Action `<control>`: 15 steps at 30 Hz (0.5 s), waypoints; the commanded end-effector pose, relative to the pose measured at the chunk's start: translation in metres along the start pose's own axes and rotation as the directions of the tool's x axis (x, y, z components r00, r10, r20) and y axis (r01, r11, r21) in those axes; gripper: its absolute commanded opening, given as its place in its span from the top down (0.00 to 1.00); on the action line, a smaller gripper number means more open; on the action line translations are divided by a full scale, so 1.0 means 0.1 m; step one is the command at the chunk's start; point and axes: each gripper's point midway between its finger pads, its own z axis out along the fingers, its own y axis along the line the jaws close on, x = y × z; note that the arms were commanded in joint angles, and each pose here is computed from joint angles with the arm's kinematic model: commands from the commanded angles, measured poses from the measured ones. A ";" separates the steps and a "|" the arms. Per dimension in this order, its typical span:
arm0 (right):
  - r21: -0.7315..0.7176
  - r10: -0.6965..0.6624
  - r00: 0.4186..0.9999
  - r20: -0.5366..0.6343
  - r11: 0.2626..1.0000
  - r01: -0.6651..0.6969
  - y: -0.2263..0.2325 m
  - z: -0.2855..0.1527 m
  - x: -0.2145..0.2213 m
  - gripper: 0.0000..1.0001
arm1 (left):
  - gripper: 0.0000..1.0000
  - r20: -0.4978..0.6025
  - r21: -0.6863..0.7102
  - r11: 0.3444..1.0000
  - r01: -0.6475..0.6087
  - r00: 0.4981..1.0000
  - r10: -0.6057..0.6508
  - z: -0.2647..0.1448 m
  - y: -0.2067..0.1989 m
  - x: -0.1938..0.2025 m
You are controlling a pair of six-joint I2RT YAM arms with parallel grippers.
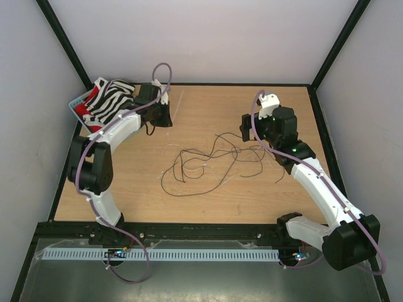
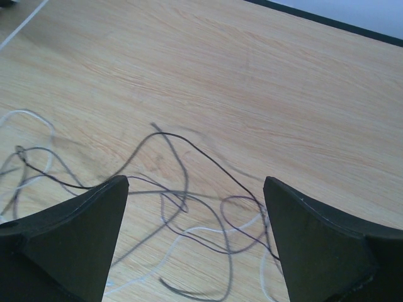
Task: Zip-tie the wires
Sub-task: Pick up the ribbon at the center of the board.
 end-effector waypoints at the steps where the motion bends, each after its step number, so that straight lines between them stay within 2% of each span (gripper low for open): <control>1: -0.156 0.092 0.991 0.094 0.985 -0.077 0.29 -0.02 -0.18 0.01 | 1.00 0.170 0.127 0.992 -0.007 0.985 -0.015 -0.42 -0.26 -0.38; 3: -0.276 0.159 0.979 0.125 0.954 -0.119 0.51 -0.06 -0.26 0.00 | 1.00 0.233 0.192 0.981 -0.011 0.972 -0.034 -0.60 -0.38 -0.49; 5: -0.420 0.238 0.962 0.134 0.893 -0.162 0.76 -0.13 -0.30 0.03 | 1.00 0.302 0.259 0.965 -0.031 0.952 -0.051 -0.85 -0.55 -0.60; 9: -0.667 0.397 0.912 0.103 0.708 -0.232 1.19 -0.35 -0.43 0.07 | 1.00 0.383 0.399 0.912 -0.099 0.921 -0.067 -1.23 -0.88 -0.63; 13: -0.788 0.459 0.887 0.048 0.563 -0.249 1.47 -0.51 -0.51 0.10 | 1.00 0.445 0.488 0.852 -0.187 0.894 -0.058 -1.62 -1.18 -0.59; 15: -0.820 0.460 0.888 0.032 0.520 -0.240 1.59 -0.56 -0.55 0.12 | 1.00 0.478 0.512 0.827 -0.231 0.877 -0.051 -1.80 -1.31 -0.55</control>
